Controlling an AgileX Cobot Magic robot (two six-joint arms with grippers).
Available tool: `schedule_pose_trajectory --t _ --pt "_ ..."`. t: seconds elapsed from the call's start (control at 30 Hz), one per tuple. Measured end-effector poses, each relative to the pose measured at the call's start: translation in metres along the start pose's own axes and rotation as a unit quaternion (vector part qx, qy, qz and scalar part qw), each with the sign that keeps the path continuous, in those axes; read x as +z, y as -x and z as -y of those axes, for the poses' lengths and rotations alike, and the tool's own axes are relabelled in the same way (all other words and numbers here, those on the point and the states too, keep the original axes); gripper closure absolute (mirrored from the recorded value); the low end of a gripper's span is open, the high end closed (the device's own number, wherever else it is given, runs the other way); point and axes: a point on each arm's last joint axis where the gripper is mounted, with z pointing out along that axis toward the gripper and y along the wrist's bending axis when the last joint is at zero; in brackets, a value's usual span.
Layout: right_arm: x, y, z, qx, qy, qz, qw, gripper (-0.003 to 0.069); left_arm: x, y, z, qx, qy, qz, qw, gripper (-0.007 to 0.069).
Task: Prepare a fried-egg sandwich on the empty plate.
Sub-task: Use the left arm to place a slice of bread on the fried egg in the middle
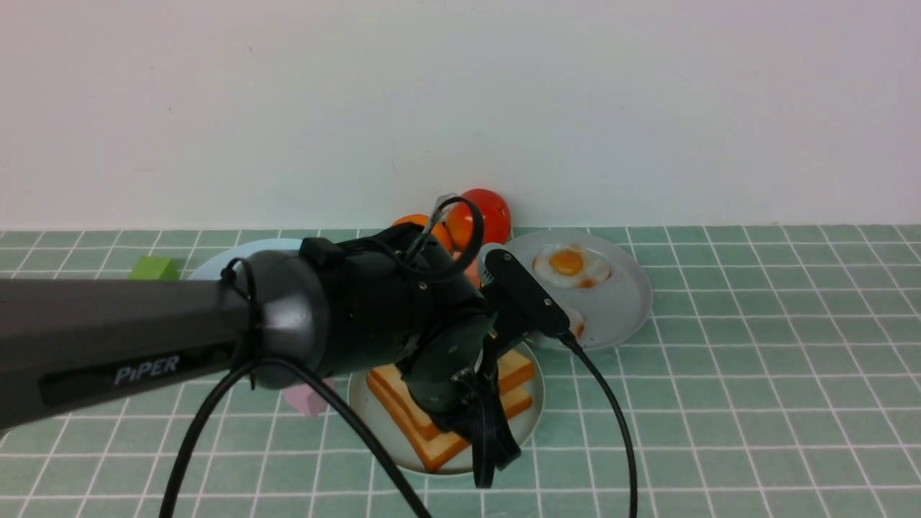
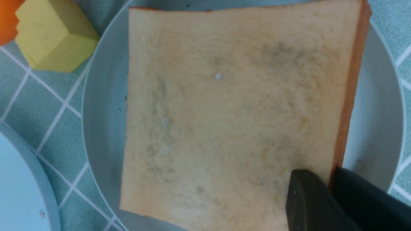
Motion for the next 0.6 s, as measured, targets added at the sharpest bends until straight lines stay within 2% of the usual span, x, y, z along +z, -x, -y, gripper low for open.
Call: schedule_pose_trajectory --t 0.33,0.6 --pt "0.0000 0.0002 -0.0018 0.004 0.010 0.001 1.000 0.0618 0.0000 0.0003 0.0001 -0.001 0.000 0.001 1.000 0.0388" --pt "0.0000 0.0001 -0.0018 0.004 0.010 0.000 1.000 0.0612 0.0000 0.0003 0.0002 -0.005 -0.001 0.001 1.000 0.0369"
